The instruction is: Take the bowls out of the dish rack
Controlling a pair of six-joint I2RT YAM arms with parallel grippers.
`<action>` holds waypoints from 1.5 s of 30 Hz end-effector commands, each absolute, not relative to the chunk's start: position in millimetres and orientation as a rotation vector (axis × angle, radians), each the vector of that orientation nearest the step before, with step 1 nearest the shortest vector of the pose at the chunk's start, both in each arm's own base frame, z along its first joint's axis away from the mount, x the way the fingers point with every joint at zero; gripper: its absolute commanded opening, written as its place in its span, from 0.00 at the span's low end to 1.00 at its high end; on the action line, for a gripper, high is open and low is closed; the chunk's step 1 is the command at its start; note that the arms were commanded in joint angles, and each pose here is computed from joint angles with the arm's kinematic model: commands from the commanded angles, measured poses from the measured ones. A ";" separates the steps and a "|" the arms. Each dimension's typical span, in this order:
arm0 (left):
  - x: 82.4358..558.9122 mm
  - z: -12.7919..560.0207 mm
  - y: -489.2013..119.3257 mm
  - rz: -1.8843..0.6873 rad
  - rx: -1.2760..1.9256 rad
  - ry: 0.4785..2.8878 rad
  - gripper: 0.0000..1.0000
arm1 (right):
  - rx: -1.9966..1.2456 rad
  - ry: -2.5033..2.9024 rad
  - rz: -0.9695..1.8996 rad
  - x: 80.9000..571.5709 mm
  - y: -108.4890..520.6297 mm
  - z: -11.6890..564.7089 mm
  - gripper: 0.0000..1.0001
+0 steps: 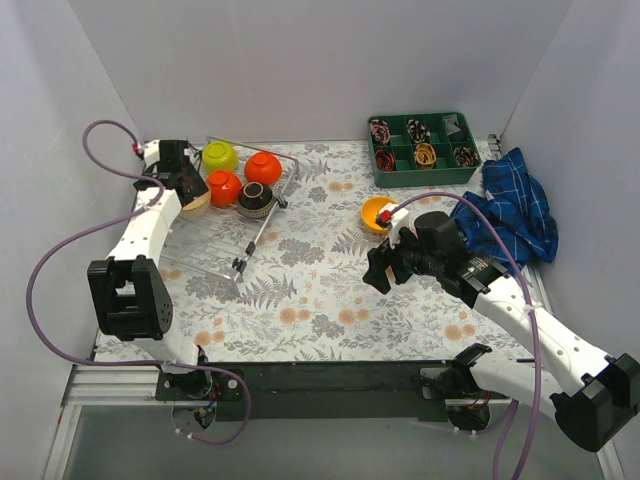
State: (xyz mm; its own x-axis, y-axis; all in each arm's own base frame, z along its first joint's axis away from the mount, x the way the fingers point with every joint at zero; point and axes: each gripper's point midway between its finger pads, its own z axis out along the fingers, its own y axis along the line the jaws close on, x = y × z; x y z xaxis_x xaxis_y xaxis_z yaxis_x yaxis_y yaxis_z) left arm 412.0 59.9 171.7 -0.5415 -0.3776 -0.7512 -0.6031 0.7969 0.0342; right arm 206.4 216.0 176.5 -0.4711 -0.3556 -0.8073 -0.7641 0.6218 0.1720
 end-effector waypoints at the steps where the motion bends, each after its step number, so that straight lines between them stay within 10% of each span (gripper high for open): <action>1: 417.5 180.3 88.4 0.188 -1.004 2.105 0.89 | -0.869 2.042 0.679 208.1 216.4 185.4 0.87; 16: 439.3 113.7 93.3 -0.062 -1.186 2.192 0.67 | -0.856 2.074 0.640 211.9 212.4 183.0 0.87; 29: 436.7 177.6 109.8 0.040 -1.059 2.095 0.00 | -0.841 2.062 0.623 216.9 212.3 192.7 0.86; 45: 387.5 255.7 -46.9 -0.096 -0.475 2.156 0.00 | -0.726 2.052 0.687 238.0 232.2 237.4 0.86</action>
